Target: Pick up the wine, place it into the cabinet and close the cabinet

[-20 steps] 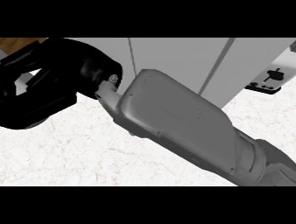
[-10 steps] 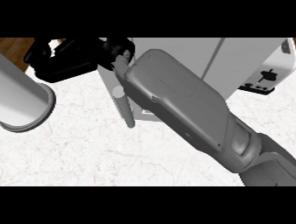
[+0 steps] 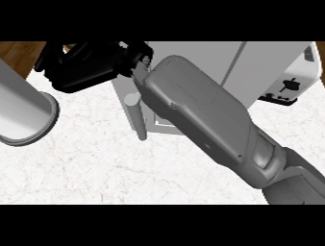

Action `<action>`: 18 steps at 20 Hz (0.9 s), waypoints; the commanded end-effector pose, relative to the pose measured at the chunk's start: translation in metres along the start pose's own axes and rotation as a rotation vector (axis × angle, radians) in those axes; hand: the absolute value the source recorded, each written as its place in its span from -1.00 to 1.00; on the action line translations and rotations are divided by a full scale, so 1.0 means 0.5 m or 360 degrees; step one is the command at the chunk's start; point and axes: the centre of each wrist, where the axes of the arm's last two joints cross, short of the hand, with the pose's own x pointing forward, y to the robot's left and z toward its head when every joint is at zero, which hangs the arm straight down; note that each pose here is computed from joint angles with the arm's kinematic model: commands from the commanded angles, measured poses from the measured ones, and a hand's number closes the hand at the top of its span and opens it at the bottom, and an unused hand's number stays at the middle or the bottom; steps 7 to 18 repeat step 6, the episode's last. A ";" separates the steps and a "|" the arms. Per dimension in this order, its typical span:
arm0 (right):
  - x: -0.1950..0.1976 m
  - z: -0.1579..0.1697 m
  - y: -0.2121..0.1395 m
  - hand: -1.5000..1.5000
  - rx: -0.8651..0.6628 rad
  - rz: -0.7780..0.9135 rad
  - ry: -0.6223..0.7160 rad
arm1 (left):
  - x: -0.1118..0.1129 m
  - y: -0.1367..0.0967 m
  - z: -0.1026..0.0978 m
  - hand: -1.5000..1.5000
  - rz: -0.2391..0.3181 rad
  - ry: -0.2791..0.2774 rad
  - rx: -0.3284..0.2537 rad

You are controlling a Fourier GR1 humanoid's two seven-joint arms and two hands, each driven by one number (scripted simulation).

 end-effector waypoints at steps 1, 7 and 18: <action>-0.024 0.107 -0.187 1.00 -0.0572 -0.0024 0.0031 | -0.002 -0.013 -0.005 -1.00 0.0031 0.0039 -0.0005; -0.023 0.102 -0.187 1.00 -0.0542 -0.0026 0.0013 | -0.011 -0.038 -0.006 -1.00 0.0092 0.0058 -0.0050; -0.023 0.102 -0.187 1.00 -0.0542 -0.0026 0.0013 | -0.011 -0.038 -0.006 -1.00 0.0092 0.0058 -0.0050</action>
